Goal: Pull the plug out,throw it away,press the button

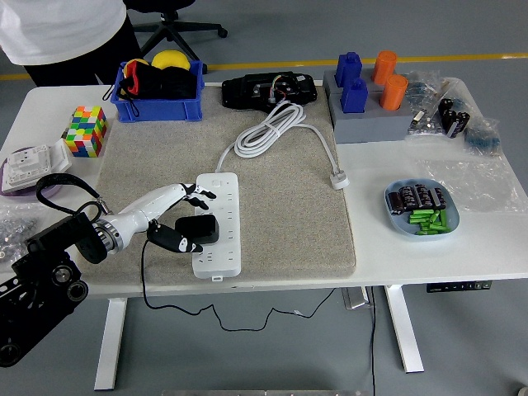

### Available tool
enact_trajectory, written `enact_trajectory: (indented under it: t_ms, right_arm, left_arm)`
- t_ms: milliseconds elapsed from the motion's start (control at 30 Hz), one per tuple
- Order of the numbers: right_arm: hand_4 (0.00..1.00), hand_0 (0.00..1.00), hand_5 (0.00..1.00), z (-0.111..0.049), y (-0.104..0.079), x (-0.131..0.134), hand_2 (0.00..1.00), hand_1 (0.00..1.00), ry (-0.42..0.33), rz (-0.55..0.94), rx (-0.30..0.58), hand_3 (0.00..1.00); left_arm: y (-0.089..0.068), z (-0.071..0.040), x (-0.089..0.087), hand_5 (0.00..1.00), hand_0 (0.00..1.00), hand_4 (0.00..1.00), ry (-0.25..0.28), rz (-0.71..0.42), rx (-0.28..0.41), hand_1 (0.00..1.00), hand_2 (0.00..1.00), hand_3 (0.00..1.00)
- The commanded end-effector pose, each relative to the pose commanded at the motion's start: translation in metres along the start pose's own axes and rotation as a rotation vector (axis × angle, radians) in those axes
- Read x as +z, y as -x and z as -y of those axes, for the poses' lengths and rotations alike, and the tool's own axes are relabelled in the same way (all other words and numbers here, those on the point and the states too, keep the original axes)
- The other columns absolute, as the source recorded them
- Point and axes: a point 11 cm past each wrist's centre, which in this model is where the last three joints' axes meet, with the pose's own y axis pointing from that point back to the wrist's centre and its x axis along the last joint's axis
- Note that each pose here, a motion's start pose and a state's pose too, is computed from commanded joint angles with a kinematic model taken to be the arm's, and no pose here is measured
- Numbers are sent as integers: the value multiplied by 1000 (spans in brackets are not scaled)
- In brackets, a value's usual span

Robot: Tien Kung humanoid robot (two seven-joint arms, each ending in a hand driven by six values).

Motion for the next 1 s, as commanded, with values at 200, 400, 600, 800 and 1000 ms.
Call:
enact_trajectory:
  t_ms: [200,400,600,800,1000]
  right_arm:
    - [738,728,592,0,1,1,660,680,2,1,-2,641]
    - [738,728,593,0,2,1,659,679,1,1,-4,642]
    - [738,728,592,0,3,2,659,679,1,7,-4,642]
    - [739,728,591,0,4,4,659,679,5,12,-5,642]
    - [739,728,590,0,5,4,660,678,5,14,-8,642]
  left_arm:
    - [0,1,0,2,544,896,-1,-15,12,552,538,662]
    - [2,1,-2,2,473,856,-12,-23,12,476,493,617]
    - [4,2,-2,2,437,803,-19,-13,6,406,434,578]
    - [-1,3,4,2,431,697,3,-23,33,327,378,566]
    - [-11,3,13,2,429,697,32,-10,66,304,349,558]
